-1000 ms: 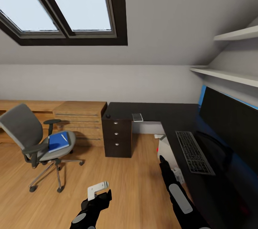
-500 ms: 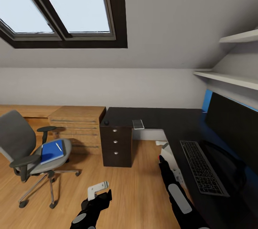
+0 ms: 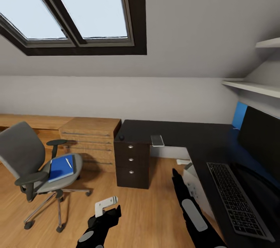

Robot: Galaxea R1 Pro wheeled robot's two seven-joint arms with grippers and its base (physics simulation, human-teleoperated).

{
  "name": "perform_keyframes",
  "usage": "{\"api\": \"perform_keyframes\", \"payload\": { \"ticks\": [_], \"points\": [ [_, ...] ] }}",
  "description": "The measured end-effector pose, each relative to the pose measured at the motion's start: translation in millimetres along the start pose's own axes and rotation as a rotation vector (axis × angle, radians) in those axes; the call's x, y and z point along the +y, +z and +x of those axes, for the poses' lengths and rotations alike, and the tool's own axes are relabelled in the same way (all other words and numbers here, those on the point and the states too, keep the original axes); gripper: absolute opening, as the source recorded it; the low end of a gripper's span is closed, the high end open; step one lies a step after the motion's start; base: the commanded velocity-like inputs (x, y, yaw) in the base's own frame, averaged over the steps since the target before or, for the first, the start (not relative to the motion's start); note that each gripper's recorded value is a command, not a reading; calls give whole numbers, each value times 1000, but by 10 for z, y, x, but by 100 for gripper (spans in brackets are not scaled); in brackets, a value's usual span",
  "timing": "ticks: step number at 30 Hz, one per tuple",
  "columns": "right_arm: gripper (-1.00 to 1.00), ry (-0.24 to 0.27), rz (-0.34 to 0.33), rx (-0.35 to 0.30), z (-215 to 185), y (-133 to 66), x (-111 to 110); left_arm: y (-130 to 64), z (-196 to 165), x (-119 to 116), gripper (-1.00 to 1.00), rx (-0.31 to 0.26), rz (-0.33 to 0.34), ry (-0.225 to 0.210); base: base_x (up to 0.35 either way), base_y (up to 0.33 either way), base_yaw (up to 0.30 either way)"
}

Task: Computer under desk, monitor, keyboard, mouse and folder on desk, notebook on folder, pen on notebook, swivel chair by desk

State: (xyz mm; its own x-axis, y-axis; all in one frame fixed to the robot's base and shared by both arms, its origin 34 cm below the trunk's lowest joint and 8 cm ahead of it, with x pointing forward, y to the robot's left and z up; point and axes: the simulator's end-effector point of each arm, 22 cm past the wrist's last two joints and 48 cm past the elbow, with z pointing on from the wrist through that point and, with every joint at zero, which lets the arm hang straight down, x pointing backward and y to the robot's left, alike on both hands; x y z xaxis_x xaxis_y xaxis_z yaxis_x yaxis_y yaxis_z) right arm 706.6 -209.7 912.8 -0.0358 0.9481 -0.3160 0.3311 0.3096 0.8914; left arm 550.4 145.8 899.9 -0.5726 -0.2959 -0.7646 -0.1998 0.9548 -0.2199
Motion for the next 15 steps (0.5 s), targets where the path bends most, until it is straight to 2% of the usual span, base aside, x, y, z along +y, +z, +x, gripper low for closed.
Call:
{"api": "perform_keyframes", "payload": {
  "ticks": [5,9,11,13,14,15],
  "points": [
    [100,-5,-11,-7,-45,-11,48,-13,-28,8,100,-9,-1,2,226,3,166],
    [100,-7,-29,-15,-95,-14,120,-15,-35,12,100,-11,-2,4,309,64,43],
    [100,-23,-46,-17,-117,-16,186,-15,-35,11,100,-11,-1,4,319,95,6],
    [100,-74,-59,-19,-133,-16,216,-15,-35,8,100,-11,0,4,320,98,2],
    [100,-151,-73,-21,-173,-12,239,-16,-34,-1,100,-11,3,3,320,99,0],
    [100,-166,-75,-22,-181,-11,242,-16,-34,-2,100,-10,3,3,320,100,0]
  ]
}}
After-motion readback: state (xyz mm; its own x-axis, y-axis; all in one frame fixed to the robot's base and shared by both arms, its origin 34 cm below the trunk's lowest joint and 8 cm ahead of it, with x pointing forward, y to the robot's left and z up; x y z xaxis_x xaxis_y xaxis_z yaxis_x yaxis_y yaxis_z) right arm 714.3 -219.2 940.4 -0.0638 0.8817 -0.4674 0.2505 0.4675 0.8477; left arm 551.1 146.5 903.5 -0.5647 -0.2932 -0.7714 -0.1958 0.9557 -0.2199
